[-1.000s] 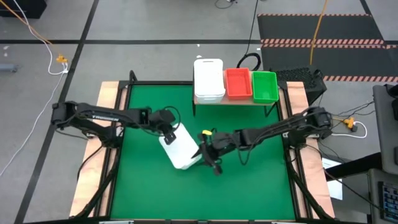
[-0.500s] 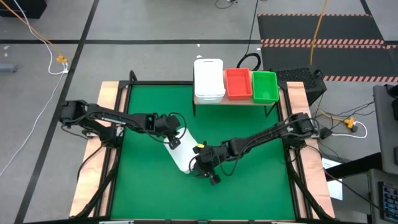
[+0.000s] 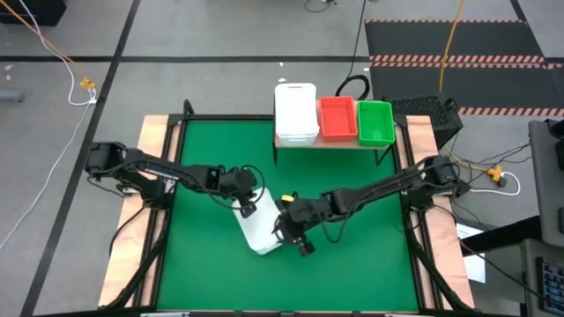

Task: Stack baskets on shelf by color
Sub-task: Stack the white bin on top of the white bin on the shelf

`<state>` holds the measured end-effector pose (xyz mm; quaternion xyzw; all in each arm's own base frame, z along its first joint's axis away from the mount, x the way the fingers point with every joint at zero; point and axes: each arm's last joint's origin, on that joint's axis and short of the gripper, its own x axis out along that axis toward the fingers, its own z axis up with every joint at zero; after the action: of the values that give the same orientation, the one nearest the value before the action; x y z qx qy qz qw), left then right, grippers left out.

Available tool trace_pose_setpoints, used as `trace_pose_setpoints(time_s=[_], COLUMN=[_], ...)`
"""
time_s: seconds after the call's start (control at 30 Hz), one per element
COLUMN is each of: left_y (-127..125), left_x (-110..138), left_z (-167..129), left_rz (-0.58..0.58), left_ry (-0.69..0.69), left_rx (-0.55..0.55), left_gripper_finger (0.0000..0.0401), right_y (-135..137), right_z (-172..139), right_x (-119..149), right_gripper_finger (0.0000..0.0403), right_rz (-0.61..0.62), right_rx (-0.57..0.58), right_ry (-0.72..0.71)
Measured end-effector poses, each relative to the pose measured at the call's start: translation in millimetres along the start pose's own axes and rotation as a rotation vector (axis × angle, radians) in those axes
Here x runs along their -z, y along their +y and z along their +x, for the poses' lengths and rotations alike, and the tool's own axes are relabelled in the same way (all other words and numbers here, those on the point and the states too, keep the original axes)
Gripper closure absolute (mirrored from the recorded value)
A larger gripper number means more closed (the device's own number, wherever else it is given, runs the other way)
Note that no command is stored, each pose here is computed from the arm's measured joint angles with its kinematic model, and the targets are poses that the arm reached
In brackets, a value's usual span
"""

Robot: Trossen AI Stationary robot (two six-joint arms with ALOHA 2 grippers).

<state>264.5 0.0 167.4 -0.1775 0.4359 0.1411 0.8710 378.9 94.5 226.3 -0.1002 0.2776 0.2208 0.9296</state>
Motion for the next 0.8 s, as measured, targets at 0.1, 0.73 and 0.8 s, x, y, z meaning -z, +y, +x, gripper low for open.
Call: trace_pose_setpoints(time_s=[0.1,0.73,0.8], left_y=[-3.7,-8.1,-6.8], left_x=[0.7,-11.3,-12.3], left_z=[-0.3,-34.2,-49.0], left_rz=[0.004,0.076,0.091], left_ry=[-0.011,-0.164,-0.194], left_rx=[0.003,0.064,0.076], left_gripper_finger=[0.0391,0.0244,0.0236], right_y=[-1.4,2.4,3.1], right_z=[9.9,43.5,42.1], right_x=[11.7,58.8,59.6], right_gripper_finger=[0.0261,0.0379,0.0393], right_rz=[0.030,0.157,0.154], right_rx=[-0.013,-0.099,-0.107], right_ry=[0.060,0.309,0.323])
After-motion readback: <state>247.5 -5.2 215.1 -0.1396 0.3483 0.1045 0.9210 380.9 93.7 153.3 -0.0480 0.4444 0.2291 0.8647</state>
